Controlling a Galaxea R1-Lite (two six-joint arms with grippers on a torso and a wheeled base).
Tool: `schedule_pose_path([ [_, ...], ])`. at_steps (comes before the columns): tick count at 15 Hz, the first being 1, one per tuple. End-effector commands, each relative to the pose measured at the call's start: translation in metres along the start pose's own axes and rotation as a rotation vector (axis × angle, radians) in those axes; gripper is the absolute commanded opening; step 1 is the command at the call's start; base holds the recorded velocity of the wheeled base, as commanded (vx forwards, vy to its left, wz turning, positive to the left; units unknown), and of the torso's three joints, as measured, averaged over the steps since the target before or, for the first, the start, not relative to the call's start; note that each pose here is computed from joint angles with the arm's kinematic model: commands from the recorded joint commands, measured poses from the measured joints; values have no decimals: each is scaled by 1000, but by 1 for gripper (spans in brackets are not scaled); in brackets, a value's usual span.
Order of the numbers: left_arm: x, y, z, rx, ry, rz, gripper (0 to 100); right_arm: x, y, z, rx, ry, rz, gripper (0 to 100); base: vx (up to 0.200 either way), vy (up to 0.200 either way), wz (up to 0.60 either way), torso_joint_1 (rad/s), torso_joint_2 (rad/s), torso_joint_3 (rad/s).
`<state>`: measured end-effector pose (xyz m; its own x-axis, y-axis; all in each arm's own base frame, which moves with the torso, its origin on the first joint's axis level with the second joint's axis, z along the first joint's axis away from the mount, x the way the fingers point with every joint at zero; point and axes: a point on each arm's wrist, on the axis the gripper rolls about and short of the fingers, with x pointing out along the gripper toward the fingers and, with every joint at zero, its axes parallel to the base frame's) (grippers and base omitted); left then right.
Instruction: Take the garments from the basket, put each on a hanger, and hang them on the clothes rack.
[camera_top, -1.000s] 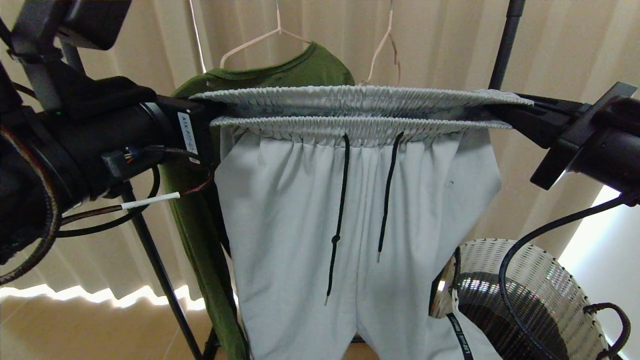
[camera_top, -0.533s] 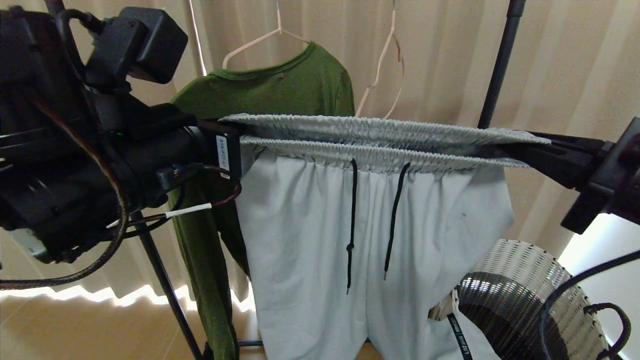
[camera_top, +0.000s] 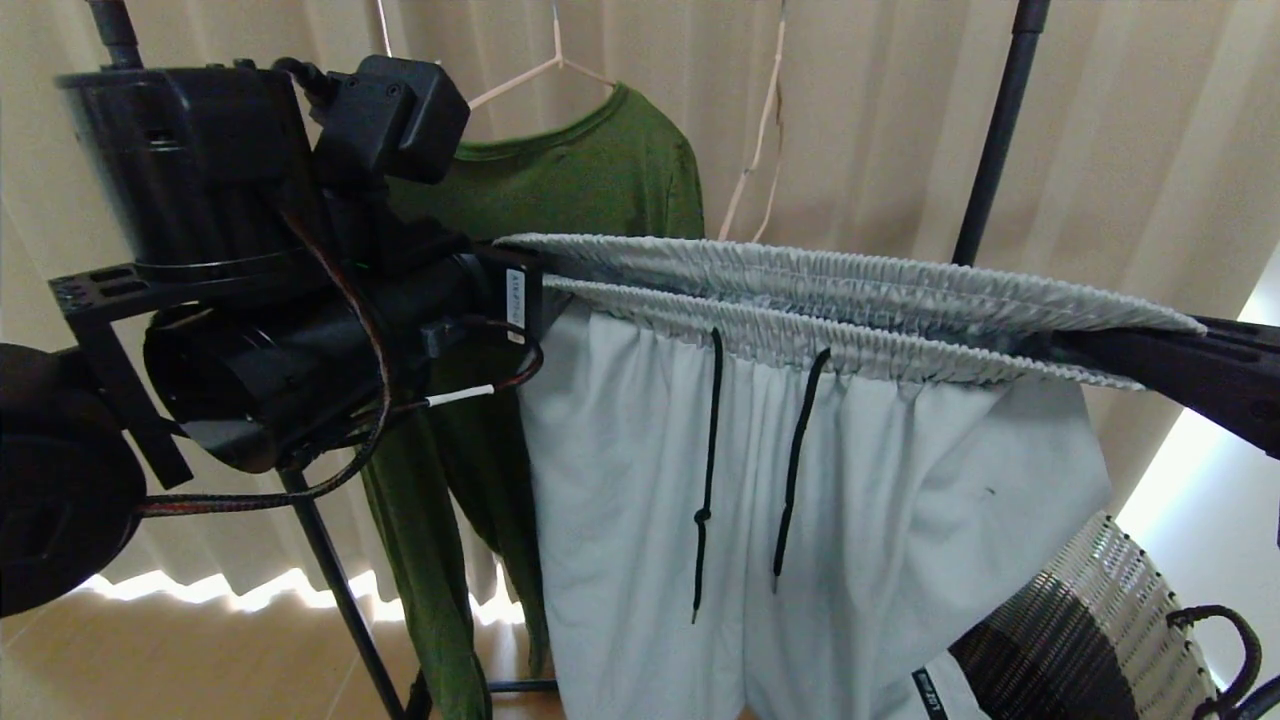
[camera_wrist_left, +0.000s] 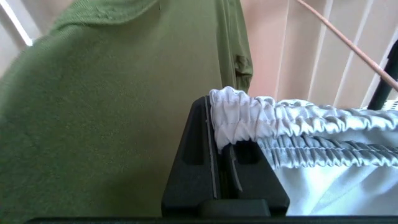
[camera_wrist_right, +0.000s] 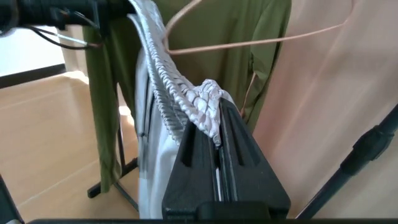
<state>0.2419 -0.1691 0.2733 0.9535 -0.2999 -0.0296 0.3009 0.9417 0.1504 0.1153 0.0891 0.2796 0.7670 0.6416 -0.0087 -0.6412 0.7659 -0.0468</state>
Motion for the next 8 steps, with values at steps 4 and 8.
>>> schedule_pose_path([
  [4,-13,6,-2,1,9,5,0,11,-8,-4,-1,28,-53,0,0,0,0,0,0,0],
  [8,-48,18,3,2,0,-7,0,38,-27,-5,-4,72,-136,0,0,0,0,0,0,0],
])
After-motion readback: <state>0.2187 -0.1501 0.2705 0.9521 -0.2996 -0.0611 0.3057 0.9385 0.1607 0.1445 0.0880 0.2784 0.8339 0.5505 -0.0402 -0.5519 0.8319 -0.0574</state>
